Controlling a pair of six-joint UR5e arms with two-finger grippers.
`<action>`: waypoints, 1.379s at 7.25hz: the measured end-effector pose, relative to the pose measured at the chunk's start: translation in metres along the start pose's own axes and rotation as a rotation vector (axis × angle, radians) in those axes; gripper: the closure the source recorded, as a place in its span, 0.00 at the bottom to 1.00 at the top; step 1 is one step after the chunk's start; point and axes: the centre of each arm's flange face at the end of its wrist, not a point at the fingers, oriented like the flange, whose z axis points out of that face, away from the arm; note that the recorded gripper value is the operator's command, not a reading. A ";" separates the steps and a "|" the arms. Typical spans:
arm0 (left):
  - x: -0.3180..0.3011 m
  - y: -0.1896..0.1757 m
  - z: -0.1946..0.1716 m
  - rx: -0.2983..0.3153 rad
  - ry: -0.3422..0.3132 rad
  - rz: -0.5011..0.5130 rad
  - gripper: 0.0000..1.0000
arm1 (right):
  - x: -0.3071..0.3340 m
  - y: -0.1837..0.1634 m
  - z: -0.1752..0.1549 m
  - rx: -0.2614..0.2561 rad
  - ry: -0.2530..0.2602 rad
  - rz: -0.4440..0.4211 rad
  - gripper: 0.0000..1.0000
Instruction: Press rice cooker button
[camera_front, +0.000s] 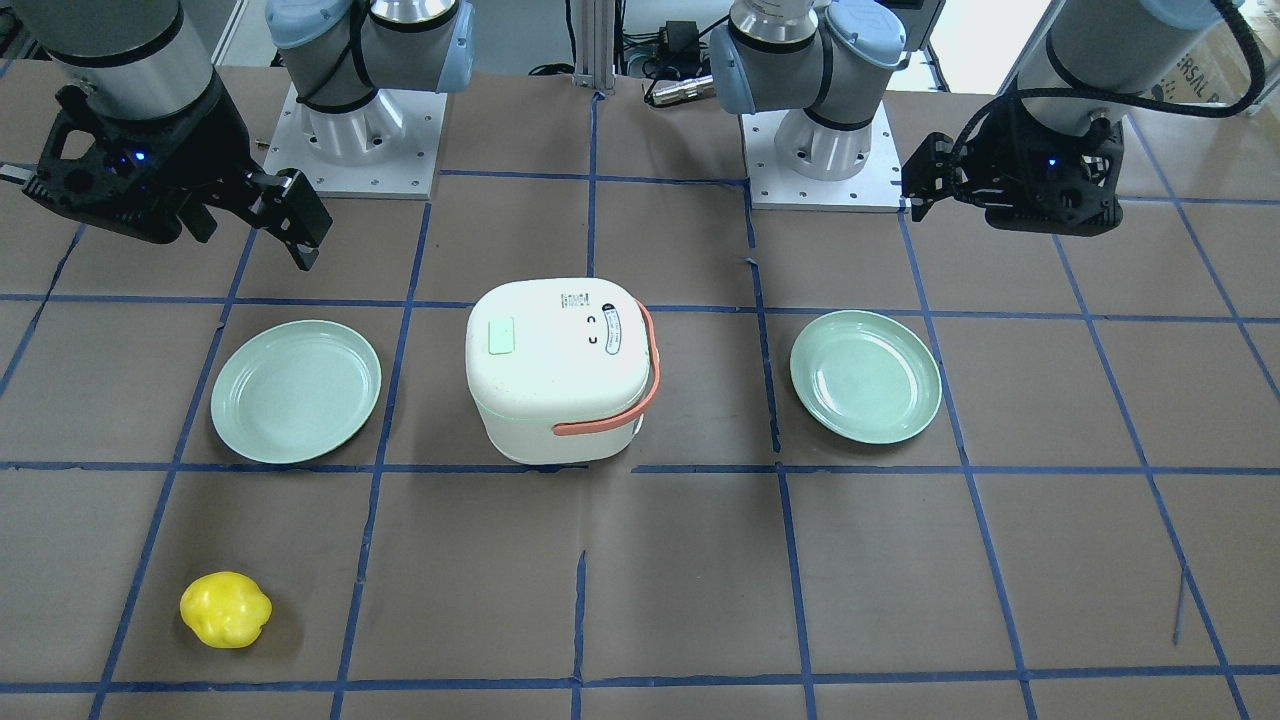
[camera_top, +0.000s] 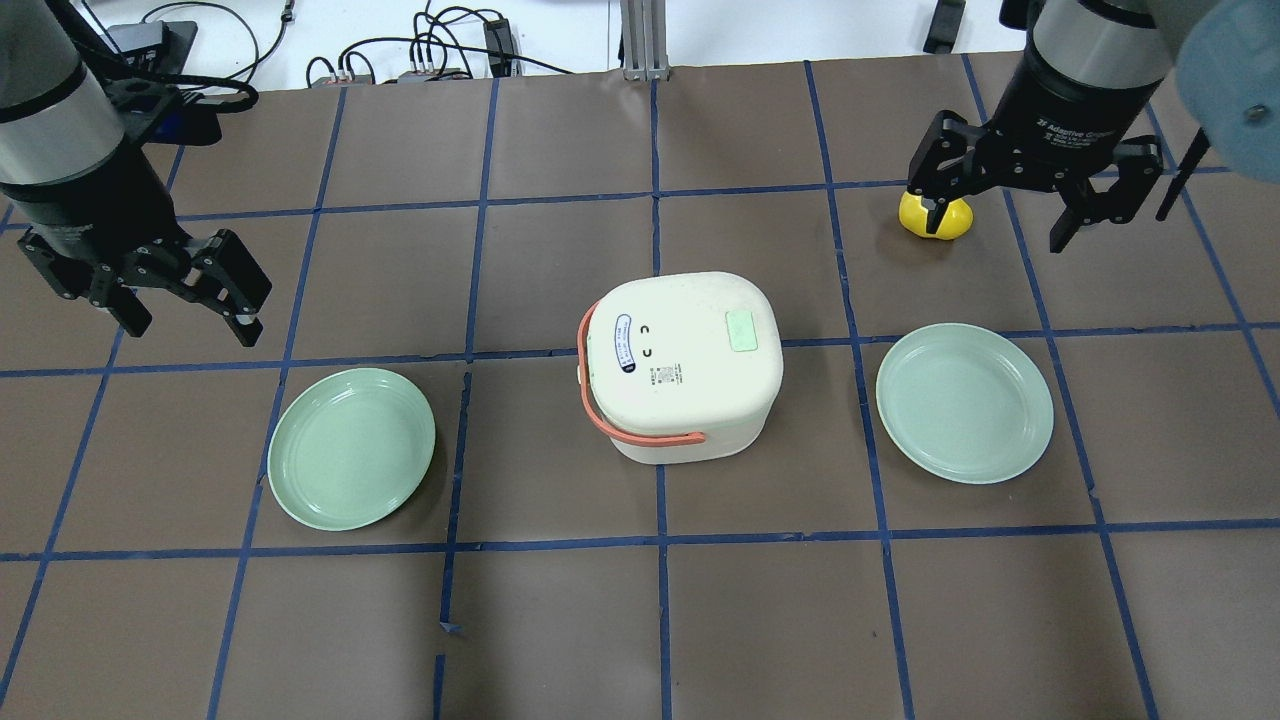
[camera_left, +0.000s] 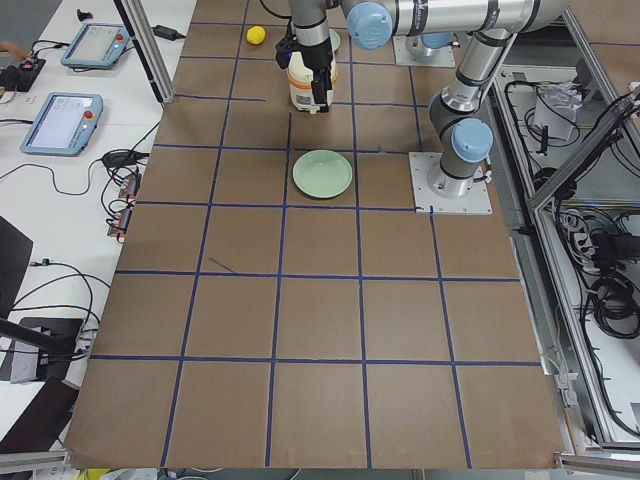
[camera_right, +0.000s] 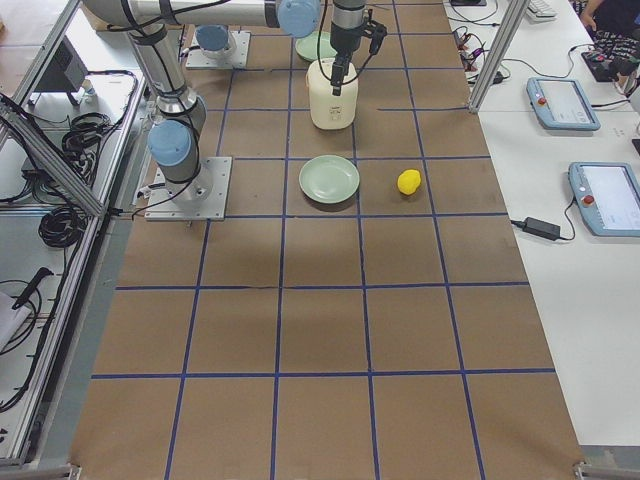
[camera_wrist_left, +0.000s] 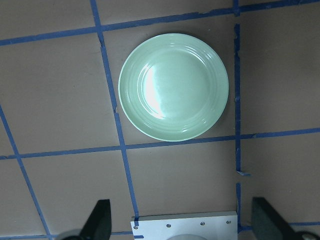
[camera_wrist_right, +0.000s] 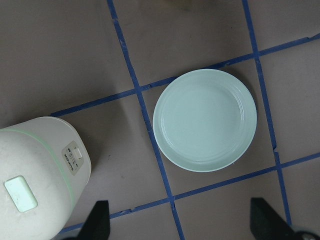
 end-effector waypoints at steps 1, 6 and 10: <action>0.000 0.000 0.000 0.000 0.000 0.000 0.00 | 0.000 0.000 0.000 -0.001 0.000 0.000 0.00; 0.000 0.000 0.000 0.000 0.000 0.000 0.00 | -0.001 0.002 0.002 -0.012 -0.009 0.001 0.00; 0.000 0.000 0.000 0.000 0.000 0.000 0.00 | 0.000 0.004 -0.001 -0.003 -0.012 -0.003 0.00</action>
